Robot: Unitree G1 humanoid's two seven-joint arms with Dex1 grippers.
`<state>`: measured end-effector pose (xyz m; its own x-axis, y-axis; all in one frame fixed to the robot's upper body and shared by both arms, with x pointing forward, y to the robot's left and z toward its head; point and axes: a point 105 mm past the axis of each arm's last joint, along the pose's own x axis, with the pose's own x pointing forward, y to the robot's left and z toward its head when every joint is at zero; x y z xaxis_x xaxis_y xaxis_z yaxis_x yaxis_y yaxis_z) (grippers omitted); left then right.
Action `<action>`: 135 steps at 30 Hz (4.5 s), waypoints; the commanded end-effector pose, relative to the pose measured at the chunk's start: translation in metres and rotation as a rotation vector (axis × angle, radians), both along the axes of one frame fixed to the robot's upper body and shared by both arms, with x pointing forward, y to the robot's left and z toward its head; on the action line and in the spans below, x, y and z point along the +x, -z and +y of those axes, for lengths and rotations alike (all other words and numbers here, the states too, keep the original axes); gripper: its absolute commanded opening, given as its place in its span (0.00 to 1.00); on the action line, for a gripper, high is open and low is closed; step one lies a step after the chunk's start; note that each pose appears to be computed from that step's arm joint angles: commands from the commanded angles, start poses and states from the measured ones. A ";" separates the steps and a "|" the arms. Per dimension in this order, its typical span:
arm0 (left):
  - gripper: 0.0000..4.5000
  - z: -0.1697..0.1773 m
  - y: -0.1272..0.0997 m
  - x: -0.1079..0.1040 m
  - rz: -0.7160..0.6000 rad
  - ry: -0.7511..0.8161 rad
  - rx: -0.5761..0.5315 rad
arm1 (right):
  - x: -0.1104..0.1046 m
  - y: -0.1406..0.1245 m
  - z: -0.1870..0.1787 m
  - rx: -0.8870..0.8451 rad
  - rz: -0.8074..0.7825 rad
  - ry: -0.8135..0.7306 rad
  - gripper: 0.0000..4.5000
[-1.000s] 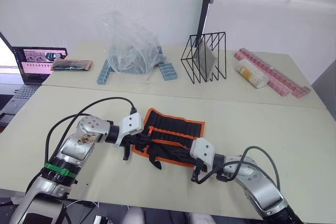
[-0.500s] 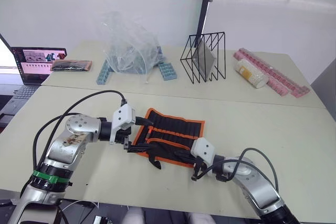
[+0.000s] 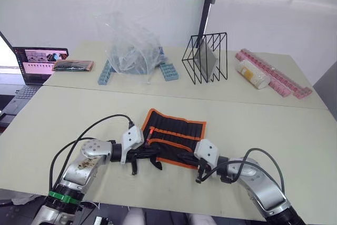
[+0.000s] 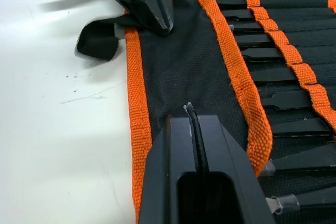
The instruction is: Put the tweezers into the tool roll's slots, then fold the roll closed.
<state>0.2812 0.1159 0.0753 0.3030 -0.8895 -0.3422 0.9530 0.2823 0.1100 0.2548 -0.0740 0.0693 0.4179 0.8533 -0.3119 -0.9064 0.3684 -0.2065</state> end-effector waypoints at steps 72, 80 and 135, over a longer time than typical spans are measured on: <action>0.01 0.007 0.025 -0.003 -0.015 0.008 0.098 | -0.017 -0.050 -0.018 0.242 0.133 0.193 0.00; 0.00 0.005 0.027 -0.004 -0.018 0.015 0.099 | -0.011 -0.040 -0.055 0.264 0.378 0.364 0.58; 0.00 0.007 0.027 -0.004 -0.030 0.019 0.110 | 0.024 -0.057 -0.015 0.666 0.847 0.371 0.02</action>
